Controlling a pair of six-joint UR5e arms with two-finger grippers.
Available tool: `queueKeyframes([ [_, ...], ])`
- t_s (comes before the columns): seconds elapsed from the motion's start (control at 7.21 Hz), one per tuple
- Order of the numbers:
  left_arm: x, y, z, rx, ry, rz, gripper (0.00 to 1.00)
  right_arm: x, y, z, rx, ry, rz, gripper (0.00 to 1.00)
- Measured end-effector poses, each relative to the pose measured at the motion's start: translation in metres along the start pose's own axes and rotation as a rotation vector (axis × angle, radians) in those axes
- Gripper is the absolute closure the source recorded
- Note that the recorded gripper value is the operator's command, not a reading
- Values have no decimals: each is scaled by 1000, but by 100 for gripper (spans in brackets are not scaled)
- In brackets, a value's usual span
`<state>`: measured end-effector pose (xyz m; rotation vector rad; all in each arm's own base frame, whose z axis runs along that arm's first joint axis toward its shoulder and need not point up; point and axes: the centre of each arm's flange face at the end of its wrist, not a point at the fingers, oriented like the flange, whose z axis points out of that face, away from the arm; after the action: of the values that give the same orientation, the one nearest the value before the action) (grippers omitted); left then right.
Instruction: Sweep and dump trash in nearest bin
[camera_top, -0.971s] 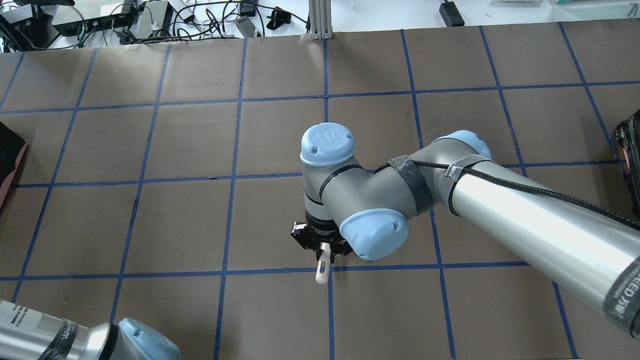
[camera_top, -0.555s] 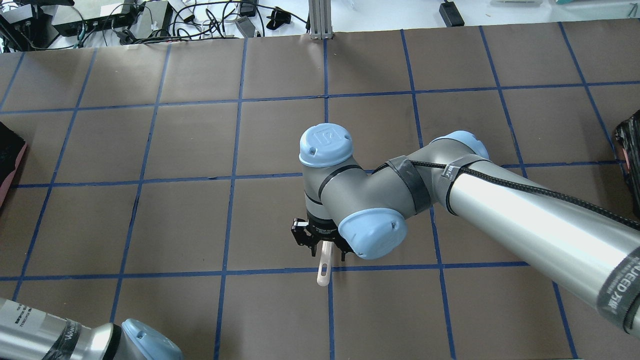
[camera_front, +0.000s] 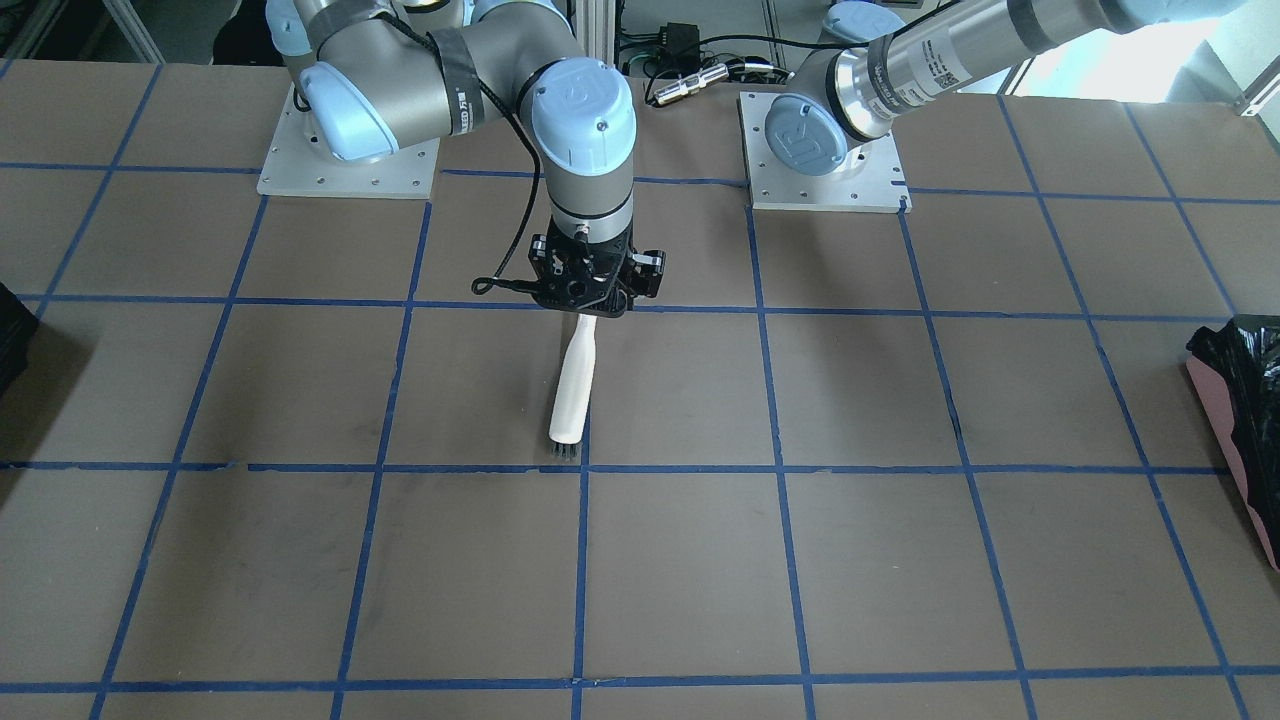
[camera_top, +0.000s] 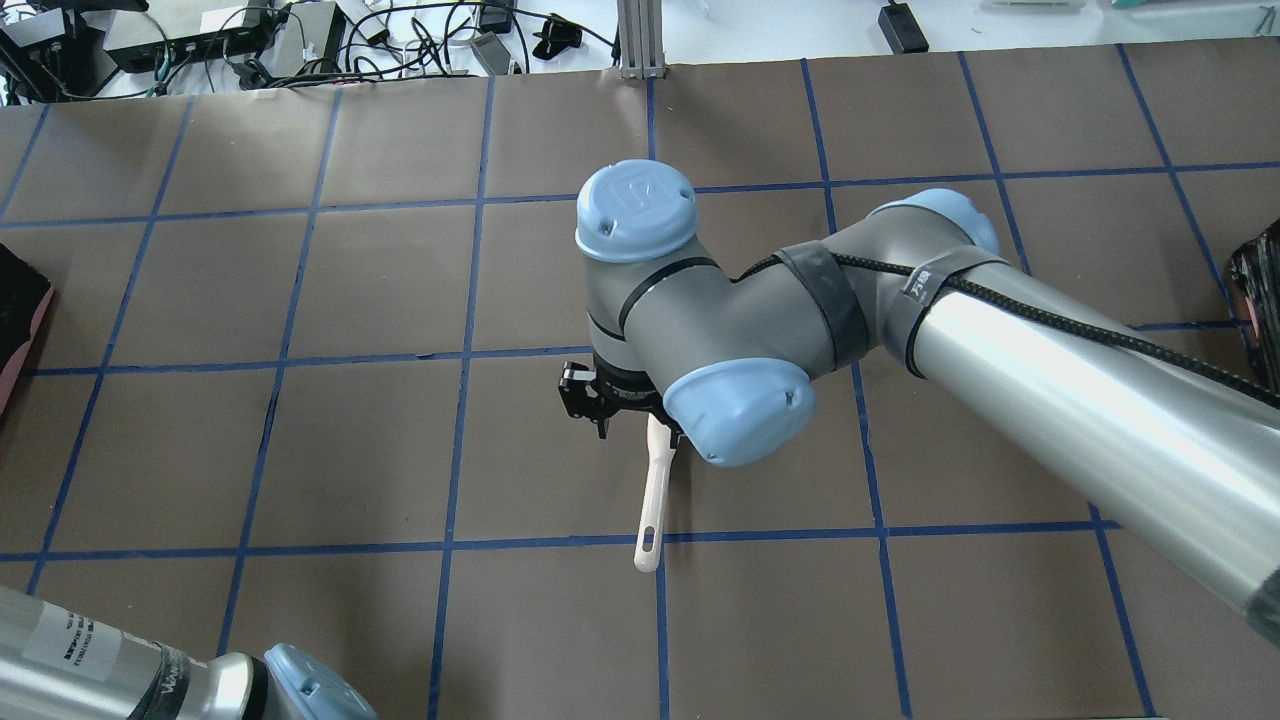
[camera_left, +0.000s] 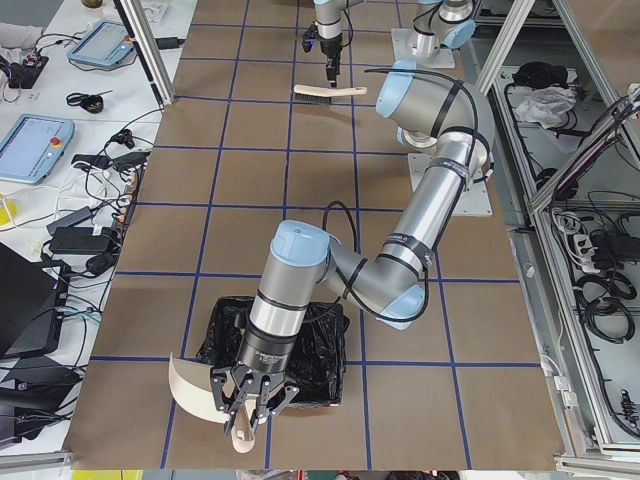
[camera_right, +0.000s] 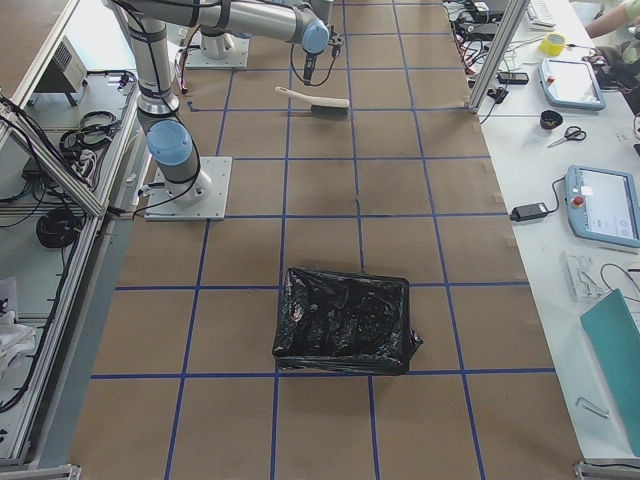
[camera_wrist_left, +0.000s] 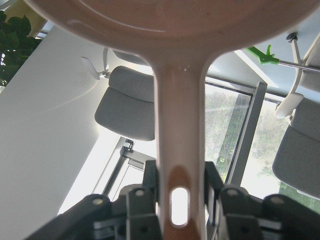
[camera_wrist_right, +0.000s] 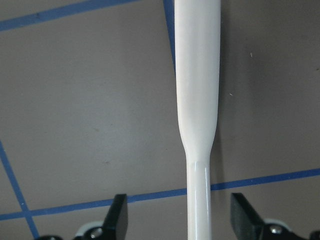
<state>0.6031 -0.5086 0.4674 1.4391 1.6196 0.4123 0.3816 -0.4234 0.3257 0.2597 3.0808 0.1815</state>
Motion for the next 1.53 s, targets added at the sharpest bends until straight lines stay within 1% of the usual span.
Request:
queueKeyframes([
  [0.14, 1, -3, -11, -20, -9, 15, 100, -8, -3, -45, 8, -7, -3, 26],
  [0.28, -3, 3, -22, -12, -2, 29, 100, -12, -3, -90, 4, -3, -7, 27],
  [0.42, -11, 17, -37, 11, 15, 38, 100, -11, 1, -128, -6, 10, -20, 33],
  [0.56, -20, 31, -55, 37, 32, 42, 100, 3, 3, -156, -24, 29, -42, 33],
  [0.69, -28, 36, -69, 83, 53, 29, 100, 33, -5, -177, -51, 42, -69, 36],
  [0.83, -33, 28, -74, 162, 89, -18, 100, 73, -19, -193, -80, 42, -105, 39],
  [0.97, -39, 12, -73, 251, 114, -84, 100, 116, -31, -203, -109, 49, -149, 44],
  [1.11, -46, -7, -73, 353, 121, -148, 100, 156, -38, -205, -128, 65, -180, 45],
  [1.25, -53, -26, -77, 490, 138, -227, 100, 184, -37, -201, -129, 74, -191, 45],
  [1.39, -63, -48, -90, 630, 183, -326, 100, 200, -29, -195, -104, 74, -194, 32],
  [1.53, -82, -74, -114, 708, 233, -398, 100, 208, -20, -191, -58, 70, -193, 0],
])
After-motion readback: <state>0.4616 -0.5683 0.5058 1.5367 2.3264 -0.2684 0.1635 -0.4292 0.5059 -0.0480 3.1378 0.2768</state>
